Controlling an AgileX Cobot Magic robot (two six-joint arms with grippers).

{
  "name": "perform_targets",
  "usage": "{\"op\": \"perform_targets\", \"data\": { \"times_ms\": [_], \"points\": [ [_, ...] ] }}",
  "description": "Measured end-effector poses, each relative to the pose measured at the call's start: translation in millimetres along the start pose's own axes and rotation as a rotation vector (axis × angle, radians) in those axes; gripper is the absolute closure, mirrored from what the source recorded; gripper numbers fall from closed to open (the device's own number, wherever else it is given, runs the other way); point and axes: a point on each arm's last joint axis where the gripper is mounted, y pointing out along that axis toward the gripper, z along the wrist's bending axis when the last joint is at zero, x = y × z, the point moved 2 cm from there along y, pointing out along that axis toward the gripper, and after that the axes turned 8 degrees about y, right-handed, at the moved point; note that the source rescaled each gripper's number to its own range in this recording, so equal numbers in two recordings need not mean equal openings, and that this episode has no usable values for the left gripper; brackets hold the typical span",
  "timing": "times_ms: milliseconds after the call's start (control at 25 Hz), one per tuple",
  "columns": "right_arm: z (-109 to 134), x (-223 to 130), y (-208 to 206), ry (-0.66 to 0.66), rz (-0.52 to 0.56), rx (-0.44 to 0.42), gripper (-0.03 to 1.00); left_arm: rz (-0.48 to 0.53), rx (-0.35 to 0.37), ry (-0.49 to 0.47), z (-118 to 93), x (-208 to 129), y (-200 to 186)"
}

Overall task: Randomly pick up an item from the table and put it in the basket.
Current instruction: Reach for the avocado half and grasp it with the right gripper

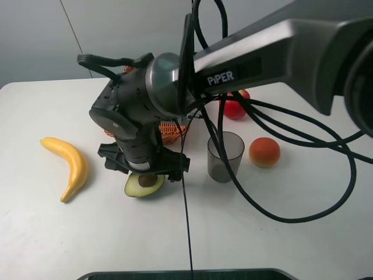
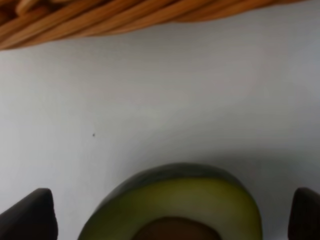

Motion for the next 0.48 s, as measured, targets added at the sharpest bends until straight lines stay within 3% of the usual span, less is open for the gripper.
{"op": "perform_targets", "data": {
  "times_ms": [320, 360, 400, 440, 480],
  "points": [
    [-0.9, -3.4, 13.7, 0.007, 0.010, -0.017, -0.03, 0.000, 0.000, 0.000, 0.0, 0.0, 0.0],
    [-1.2, -3.8, 14.7, 0.008, 0.012, -0.019, 0.12, 0.000, 0.000, 0.000, 0.0, 0.0, 0.0],
    [-1.3, -4.2, 15.5, 0.013, 0.015, -0.021, 0.36, 0.000, 0.000, 0.000, 0.0, 0.0, 0.0],
    [-1.9, -4.7, 15.0, 0.024, 0.020, -0.026, 0.79, 0.000, 0.000, 0.000, 0.0, 0.0, 0.0],
    [-2.4, -5.3, 15.0, 0.035, 0.026, -0.031, 0.97, 0.000, 0.000, 0.000, 0.0, 0.0, 0.0]
  ]
}}
